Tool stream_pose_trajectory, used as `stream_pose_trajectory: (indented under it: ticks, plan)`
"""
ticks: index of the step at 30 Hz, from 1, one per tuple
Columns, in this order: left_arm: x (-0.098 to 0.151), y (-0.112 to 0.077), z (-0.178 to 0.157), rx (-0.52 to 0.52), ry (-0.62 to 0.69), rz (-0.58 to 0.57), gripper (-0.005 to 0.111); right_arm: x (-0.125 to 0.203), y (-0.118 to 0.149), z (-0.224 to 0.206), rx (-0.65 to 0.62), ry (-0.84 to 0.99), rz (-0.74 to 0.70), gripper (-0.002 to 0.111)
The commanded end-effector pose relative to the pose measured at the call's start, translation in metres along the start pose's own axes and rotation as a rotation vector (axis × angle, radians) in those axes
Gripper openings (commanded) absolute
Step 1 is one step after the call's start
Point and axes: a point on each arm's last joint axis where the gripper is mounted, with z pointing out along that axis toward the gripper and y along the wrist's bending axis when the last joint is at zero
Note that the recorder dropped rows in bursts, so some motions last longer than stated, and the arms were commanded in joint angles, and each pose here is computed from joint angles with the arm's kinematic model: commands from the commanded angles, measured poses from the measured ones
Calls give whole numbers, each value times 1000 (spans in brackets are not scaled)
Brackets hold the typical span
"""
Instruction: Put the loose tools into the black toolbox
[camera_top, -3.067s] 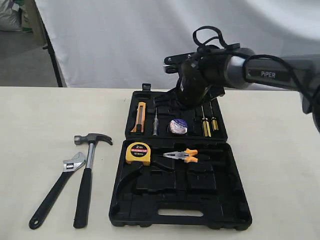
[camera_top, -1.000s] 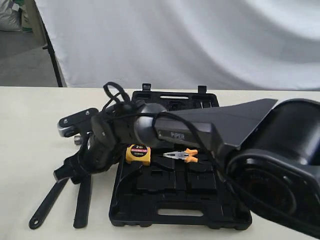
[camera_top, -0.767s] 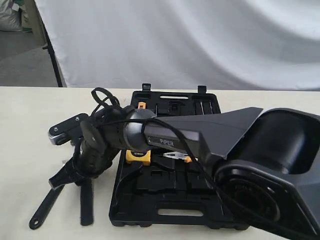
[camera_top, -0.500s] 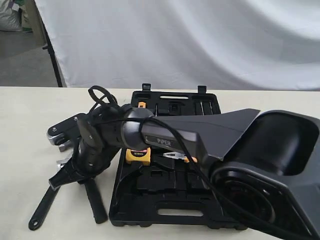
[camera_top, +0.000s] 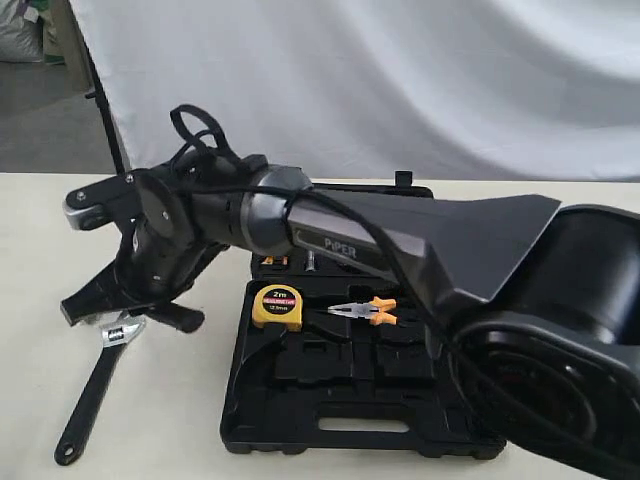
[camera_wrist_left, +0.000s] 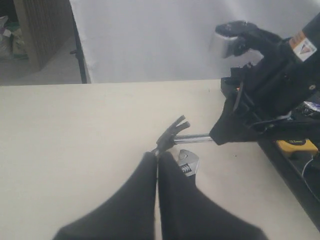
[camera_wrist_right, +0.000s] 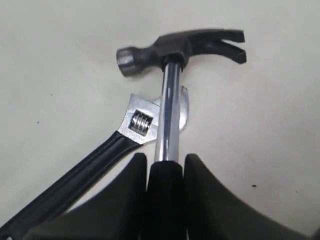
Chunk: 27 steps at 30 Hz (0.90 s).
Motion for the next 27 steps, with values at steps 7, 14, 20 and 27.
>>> stream_pose_trajectory:
  ticks: [7, 14, 20, 27]
  plan:
    - [1, 0, 0, -2, 1, -12, 1, -1, -19, -36, 35, 138, -71, 0]
    - [1, 0, 0, -3, 1, -10, 1, 18, -27, -34, 40, 300, -94, 0]
    - [1, 0, 0, -3, 1, -10, 1, 37, -35, -23, 81, 377, -145, 0]
    - [1, 0, 0, -3, 1, -10, 1, 44, -38, -18, 92, 401, -123, 0]
